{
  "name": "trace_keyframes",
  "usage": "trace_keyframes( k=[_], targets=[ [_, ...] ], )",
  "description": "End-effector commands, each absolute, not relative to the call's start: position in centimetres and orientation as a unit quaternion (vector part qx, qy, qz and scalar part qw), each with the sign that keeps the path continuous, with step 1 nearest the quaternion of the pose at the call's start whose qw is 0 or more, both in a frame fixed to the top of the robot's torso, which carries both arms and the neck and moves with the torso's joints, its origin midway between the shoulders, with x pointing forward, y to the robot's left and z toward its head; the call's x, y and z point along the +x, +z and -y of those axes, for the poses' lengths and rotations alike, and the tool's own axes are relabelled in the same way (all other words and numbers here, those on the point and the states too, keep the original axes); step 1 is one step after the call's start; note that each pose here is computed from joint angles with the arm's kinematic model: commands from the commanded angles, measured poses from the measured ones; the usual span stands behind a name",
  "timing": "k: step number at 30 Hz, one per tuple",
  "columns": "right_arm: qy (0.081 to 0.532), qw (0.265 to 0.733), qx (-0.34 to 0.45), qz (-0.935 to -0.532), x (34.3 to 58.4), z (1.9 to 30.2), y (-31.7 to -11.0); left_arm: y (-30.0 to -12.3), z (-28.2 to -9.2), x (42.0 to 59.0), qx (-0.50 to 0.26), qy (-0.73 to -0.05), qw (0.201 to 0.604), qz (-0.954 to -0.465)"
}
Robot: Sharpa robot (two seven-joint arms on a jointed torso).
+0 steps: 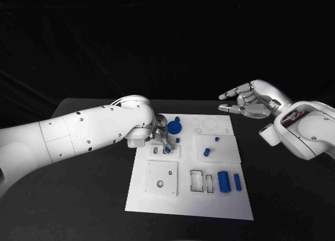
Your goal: Assemble the parts on the task board
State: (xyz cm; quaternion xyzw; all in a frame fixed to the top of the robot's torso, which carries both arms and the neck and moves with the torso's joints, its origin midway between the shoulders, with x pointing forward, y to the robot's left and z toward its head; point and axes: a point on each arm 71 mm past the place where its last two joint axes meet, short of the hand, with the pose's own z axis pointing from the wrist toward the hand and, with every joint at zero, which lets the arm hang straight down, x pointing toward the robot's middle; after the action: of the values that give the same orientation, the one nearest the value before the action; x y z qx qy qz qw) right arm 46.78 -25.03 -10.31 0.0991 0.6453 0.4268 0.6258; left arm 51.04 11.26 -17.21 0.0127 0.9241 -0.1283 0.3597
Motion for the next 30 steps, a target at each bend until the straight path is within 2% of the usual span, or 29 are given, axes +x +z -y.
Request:
trace_keyframes(
  k=[1,12,22,30],
  targets=[
    [0.428,0.622,0.092,-0.649,46.8,24.9,-10.4,-17.5,-11.1,50.8,0.021,-0.128,0.346,-0.929],
    [0.429,0.621,0.092,-0.649,46.8,24.8,-10.4,-17.3,-11.1,50.6,-0.006,-0.151,0.356,-0.922],
    [0.428,0.622,0.091,-0.649,46.9,24.8,-10.5,-16.9,-11.7,50.1,-0.054,-0.180,0.388,-0.902],
    [0.428,0.622,0.094,-0.649,46.9,25.0,-10.5,-17.1,-13.0,49.3,-0.092,-0.194,0.424,-0.880]
  ],
)
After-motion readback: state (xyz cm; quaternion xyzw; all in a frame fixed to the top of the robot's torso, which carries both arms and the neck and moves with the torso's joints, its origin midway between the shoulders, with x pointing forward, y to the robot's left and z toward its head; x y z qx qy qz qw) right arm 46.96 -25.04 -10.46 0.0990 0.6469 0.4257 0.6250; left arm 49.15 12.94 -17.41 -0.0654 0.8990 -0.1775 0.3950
